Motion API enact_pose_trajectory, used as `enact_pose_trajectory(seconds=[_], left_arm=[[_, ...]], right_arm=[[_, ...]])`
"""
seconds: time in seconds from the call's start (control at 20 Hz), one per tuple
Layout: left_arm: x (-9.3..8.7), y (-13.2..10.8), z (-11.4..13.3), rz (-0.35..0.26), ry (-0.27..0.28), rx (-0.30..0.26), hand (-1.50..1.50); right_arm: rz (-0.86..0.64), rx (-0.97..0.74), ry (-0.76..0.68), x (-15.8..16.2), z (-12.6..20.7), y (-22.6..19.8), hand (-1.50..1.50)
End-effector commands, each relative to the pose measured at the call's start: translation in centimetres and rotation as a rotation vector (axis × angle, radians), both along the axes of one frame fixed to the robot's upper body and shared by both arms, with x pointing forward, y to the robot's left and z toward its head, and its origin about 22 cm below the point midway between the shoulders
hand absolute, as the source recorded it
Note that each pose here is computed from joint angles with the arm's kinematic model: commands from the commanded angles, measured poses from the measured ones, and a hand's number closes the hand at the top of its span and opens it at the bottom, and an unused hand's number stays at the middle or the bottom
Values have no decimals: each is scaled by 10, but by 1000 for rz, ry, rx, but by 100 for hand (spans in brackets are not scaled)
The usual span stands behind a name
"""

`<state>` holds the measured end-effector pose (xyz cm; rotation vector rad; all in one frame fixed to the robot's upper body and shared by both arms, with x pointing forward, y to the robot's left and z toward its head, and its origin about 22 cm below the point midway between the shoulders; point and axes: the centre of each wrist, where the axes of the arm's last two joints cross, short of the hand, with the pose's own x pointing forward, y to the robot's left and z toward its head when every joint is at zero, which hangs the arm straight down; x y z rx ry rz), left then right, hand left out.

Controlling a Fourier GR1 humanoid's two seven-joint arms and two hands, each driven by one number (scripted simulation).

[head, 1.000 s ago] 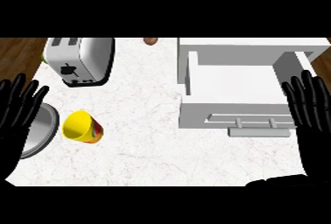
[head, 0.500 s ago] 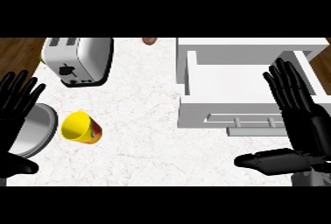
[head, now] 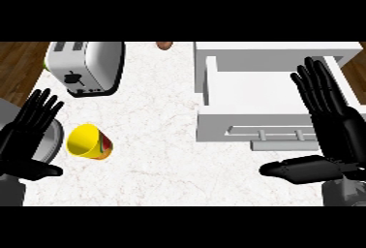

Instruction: Pick up the cup, place it into the drawer and close the drawer

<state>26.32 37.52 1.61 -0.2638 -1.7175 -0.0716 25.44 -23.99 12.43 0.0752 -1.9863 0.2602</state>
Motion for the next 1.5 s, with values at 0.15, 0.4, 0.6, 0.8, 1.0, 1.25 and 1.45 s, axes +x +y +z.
enact_pose_trajectory(seconds=[0.15, 0.4, 0.6, 0.8, 1.0, 1.25, 1.45], left_arm=[[5, 16, -53, 48, 67, 54, -150], [-6, 28, -84, 73, 82, 46, -150], [-1, 6, -113, 70, 111, 55, -150], [-9, 35, -116, 93, 116, 80, -150], [-17, 23, -133, 111, 105, 86, -150], [-14, 17, -136, 107, 63, 71, -150], [-11, 14, -137, 103, 63, 53, -150]], right_arm=[[-4, -5, -21, 10, 21, -16, -150], [0, -7, -20, 1, 5, -18, -150], [5, -6, -16, 10, 22, -10, -150], [-14, 6, -32, 17, 18, -11, -150], [-3, 0, -10, 14, 18, 5, -150], [1, -16, -11, 25, 19, -17, -150], [6, -2, -19, 22, 27, -19, -150]])
